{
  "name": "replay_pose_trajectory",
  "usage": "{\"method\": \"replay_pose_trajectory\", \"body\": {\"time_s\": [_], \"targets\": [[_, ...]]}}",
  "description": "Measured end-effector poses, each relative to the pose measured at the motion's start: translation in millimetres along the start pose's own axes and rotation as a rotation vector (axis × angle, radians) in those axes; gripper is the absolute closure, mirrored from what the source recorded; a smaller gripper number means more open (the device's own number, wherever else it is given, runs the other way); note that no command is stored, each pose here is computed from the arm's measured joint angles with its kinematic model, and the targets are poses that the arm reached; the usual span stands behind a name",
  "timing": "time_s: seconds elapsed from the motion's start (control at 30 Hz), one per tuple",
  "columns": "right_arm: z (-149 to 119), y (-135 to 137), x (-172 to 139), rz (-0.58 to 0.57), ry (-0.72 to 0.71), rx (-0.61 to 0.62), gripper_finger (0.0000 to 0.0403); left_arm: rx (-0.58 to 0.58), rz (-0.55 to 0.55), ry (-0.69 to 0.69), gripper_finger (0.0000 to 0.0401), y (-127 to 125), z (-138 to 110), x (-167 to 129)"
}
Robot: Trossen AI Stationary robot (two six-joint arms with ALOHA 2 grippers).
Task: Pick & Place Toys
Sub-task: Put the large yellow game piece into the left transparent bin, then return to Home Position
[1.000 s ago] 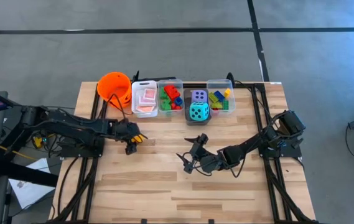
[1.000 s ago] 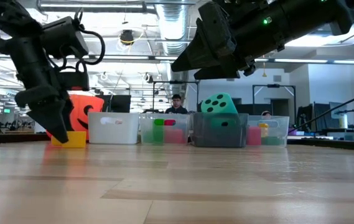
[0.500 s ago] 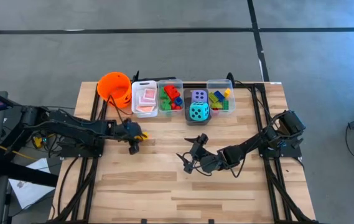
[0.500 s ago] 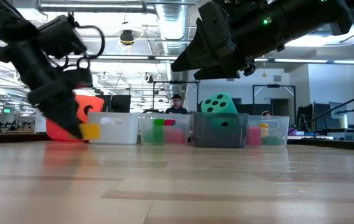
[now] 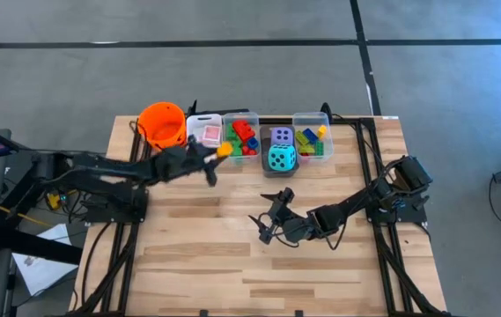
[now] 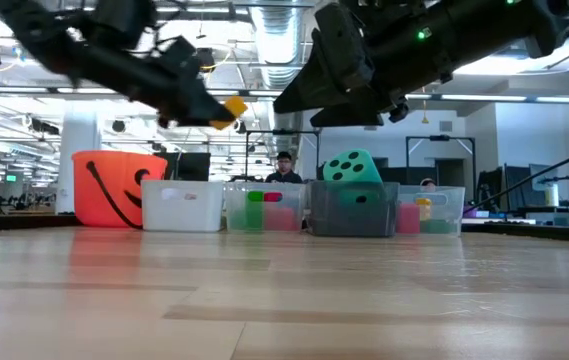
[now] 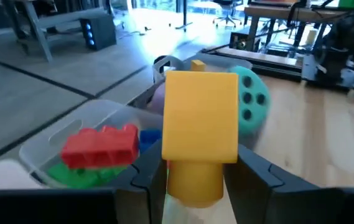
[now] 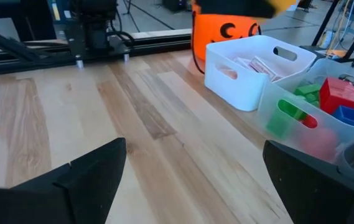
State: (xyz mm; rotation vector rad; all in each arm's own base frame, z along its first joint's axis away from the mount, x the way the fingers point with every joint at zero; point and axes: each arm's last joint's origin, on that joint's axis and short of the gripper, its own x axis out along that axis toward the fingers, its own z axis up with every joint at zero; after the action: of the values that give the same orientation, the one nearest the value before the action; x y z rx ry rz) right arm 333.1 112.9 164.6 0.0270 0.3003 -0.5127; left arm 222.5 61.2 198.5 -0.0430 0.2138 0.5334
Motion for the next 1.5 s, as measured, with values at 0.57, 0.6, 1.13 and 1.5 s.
{"method": "replay_pose_trajectory", "body": {"time_s": [0.57,0.6,1.13,1.5], "targets": [[1,-3,5,0.052,0.019,0.011,0.003,0.0,0.116,0.353,0.0141,54,2,114],[1,-2,4,0.056,0.02,0.009,0.003,0.002,0.109,0.347,0.0129,53,3,114],[27,17,-58,0.17,-0.052,-0.114,0.003,-0.042,-0.406,0.175,0.0072,-13,95,-27],[45,-48,-176,0.125,0.087,-0.18,0.003,-0.302,-0.592,0.067,0.0083,-28,13,-128]]}}
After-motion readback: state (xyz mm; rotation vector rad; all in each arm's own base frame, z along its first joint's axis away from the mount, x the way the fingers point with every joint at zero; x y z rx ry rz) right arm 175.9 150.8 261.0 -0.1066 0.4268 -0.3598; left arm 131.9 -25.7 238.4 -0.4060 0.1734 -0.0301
